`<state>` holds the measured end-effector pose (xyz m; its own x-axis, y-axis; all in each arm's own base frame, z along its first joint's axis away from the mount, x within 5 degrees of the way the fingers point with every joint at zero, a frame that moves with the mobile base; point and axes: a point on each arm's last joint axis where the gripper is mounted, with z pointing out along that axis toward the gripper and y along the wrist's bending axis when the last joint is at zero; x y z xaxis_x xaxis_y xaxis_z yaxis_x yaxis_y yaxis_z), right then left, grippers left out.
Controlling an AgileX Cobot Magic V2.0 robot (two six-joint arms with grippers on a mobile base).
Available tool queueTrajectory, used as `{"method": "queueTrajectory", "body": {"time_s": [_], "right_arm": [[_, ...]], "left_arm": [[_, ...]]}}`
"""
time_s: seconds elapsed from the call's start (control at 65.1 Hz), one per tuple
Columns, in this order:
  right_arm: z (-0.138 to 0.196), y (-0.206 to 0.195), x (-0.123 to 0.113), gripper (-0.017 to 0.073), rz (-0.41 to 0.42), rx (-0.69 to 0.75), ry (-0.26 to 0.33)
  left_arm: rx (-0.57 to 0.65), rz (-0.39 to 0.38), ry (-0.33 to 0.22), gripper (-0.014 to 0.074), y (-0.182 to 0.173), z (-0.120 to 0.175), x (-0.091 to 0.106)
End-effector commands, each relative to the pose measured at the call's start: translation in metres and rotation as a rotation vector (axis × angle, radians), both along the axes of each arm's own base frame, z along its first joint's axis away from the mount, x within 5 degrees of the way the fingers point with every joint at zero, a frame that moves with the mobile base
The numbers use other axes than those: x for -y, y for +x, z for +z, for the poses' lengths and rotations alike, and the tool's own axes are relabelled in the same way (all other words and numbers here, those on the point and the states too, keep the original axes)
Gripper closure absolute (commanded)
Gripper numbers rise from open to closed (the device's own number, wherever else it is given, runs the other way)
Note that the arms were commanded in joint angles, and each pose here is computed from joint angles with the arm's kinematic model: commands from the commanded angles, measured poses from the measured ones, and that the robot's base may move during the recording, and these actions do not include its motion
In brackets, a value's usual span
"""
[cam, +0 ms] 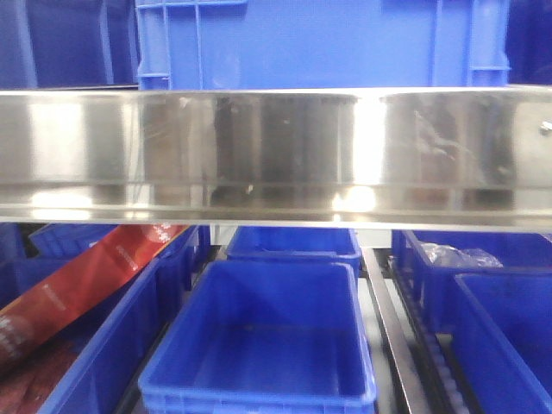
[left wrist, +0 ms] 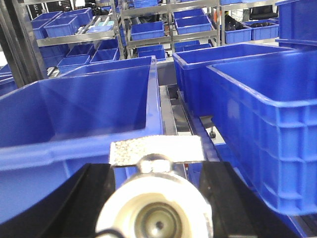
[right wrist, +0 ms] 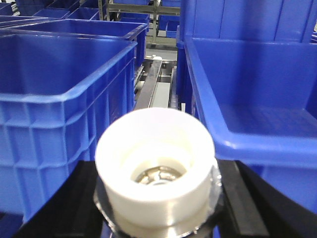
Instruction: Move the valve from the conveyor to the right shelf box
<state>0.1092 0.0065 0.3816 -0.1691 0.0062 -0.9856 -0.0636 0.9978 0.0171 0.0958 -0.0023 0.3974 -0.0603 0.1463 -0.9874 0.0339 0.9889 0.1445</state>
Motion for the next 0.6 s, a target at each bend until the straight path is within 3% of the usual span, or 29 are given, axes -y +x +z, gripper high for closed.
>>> {"method": "queueTrajectory", "body": {"time_s": [0.0,0.584], "right_arm": [[0.0140,-0.0028,0.0009,0.0713,-0.009,0.103,-0.001],[0.0140,-0.0028,0.0009,0.0713,-0.009,0.103,-0.001]], "left_arm": [[0.069,-0.003,-0.014,0.0705,-0.0025,0.0079,0.0003],[0.069,-0.003,-0.014,0.0705,-0.0025,0.0079,0.0003]]}}
